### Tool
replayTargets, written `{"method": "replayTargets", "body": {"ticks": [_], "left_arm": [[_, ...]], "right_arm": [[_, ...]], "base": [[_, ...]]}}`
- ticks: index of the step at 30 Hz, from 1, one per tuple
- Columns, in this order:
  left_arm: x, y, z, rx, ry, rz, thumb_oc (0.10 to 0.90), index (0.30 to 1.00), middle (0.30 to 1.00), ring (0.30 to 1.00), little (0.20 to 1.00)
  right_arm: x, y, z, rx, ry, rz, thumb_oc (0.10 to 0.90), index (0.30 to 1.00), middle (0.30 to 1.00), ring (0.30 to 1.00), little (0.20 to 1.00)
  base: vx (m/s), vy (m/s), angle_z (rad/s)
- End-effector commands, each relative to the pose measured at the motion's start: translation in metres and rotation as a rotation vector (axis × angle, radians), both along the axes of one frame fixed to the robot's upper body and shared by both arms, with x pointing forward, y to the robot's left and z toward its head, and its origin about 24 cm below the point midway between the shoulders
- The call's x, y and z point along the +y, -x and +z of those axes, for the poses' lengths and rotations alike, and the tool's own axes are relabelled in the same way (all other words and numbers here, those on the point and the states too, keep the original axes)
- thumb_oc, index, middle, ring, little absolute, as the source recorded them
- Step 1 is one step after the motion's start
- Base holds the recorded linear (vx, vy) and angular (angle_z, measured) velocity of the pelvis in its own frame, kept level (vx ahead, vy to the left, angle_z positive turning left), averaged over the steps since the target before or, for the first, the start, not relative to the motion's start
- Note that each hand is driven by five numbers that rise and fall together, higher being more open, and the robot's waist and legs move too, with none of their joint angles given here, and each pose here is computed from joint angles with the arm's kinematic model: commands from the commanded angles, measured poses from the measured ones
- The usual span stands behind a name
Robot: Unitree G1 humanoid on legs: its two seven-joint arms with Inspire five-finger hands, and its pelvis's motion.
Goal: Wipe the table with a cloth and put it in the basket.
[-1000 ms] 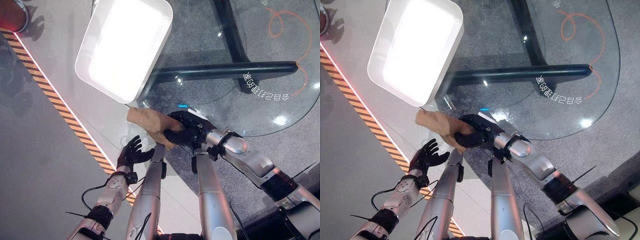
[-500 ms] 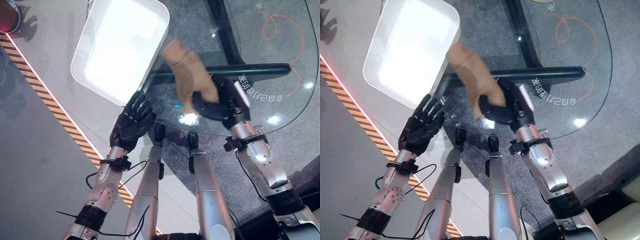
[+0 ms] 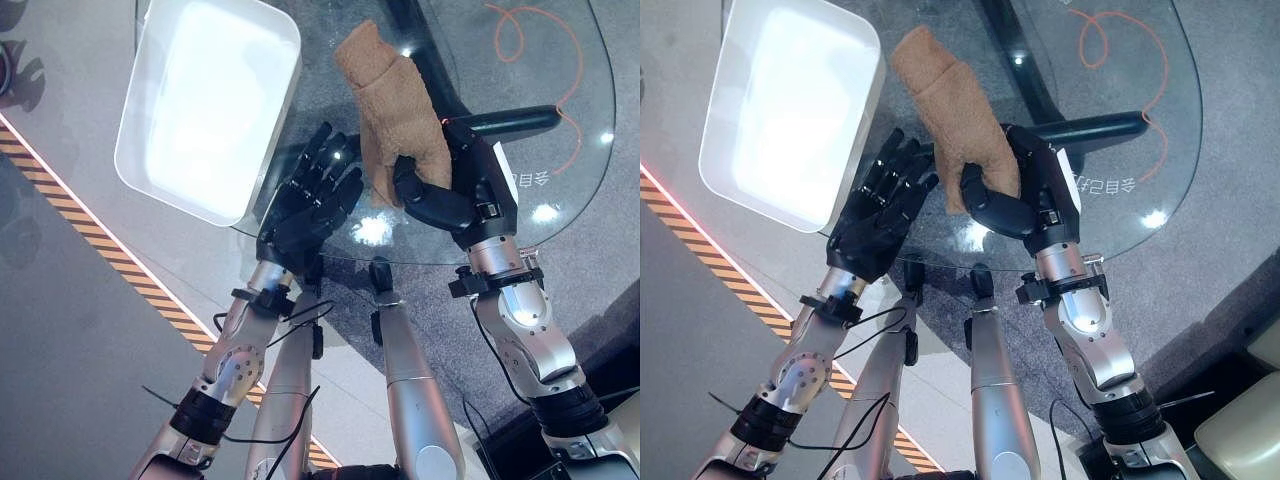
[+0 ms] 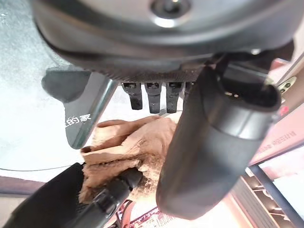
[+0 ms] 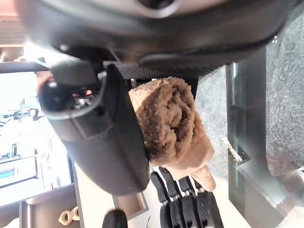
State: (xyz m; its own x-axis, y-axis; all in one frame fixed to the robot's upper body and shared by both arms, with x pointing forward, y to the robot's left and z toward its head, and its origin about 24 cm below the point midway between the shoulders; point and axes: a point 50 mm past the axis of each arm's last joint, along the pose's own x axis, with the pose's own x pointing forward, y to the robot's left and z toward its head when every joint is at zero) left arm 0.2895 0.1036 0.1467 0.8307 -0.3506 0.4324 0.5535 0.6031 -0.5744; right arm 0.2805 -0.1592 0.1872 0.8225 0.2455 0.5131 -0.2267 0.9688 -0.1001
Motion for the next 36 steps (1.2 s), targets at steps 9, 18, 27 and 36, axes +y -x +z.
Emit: {"method": "replayTargets", "body": {"ticks": [9,18,27,36], "left_arm": [[-0.026,0.018,0.054,-0.211,0.172,-0.166,0.8,0.9,0.9,0.9,0.9],[-0.033,0.025,0.07,-0.269,0.294,-0.281,0.8,0.9,0.9,0.9,0.9],[0.006,0.033,0.038,-0.334,0.324,-0.379,0.8,0.9,0.9,0.9,0.9],[-0.004,0.036,0.059,-0.37,0.326,-0.335,0.8,0.9,0.9,0.9,0.9]], "right_arm": [[0.058,0.036,0.065,-0.34,0.004,0.341,0.1,0.3,0.3,0.3,0.2],[0.074,0.03,0.057,-0.277,0.072,0.387,0.1,0.3,0.3,0.3,0.2],[0.074,0.027,0.03,-0.143,0.308,0.476,0.1,0.3,0.3,0.3,0.2],[0.078,0.026,0.022,-0.082,0.443,0.505,0.1,0.3,0.3,0.3,0.2]], "base": [[0.0,0.017,-0.06],[0.0,0.007,0.0],[0.0,0.011,-0.01],[-0.01,-0.036,0.04]]}}
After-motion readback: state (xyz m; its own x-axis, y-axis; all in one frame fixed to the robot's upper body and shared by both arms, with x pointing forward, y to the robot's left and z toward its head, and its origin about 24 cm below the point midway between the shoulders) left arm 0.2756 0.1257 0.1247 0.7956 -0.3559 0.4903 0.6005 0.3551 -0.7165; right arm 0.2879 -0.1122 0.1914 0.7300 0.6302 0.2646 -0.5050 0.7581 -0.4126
